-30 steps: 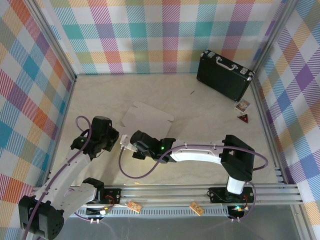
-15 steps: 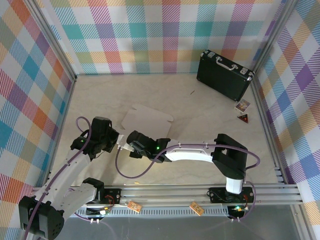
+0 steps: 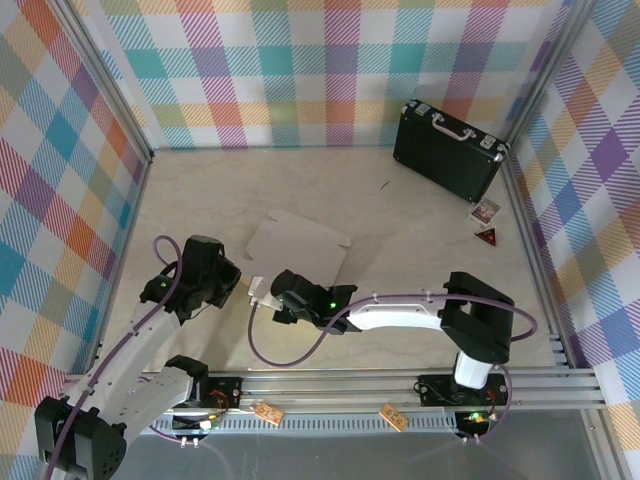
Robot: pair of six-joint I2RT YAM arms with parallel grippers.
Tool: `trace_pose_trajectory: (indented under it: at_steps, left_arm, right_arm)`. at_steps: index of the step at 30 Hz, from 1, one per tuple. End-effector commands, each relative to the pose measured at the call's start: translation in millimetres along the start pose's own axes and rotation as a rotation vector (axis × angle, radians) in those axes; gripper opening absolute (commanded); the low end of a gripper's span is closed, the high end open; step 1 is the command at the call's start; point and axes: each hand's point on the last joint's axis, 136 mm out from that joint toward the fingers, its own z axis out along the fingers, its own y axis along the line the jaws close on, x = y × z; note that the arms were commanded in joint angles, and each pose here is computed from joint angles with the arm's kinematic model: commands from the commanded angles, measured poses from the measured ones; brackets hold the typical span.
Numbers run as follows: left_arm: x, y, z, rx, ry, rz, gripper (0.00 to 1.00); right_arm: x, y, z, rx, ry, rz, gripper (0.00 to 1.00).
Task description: Fold the paper box
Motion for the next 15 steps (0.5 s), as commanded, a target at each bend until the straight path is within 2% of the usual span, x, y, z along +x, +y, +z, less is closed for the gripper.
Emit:
trace_pose_trajectory:
  at_steps: [1,5,8,10,11,13,15]
  left_arm:
    - [-6,-1,-5,0.006,-0.036,0.035,0.0]
    - [-6,0,-2,-0.005,-0.031,0.038,0.0]
    - [-6,-1,1,-0.005,-0.03,0.047,0.0]
    - [-5,-7,3,0.013,-0.02,0.076,0.0]
    - [-5,-11,5,0.021,-0.017,0.095,0.0]
    - [-5,-22,9,0.059,-0.01,0.159,0.0]
    - [-8,-41,16,0.117,-0.017,0.256,0.0]
  right_arm:
    - [12,3,-14,-0.018,0.009,0.029,0.0]
    - [15,7,-22,-0.043,-0.007,0.032,0.0]
    - [16,0,-22,-0.009,0.003,0.035,0.0]
    - [13,-4,-23,0.012,0.002,0.05,0.36]
    - [10,-4,-26,0.003,-0.007,0.054,0.47]
    - [5,0,-34,-0.033,-0.037,0.055,0.57]
    - [0,0,-43,-0.054,-0.066,0.07,0.61]
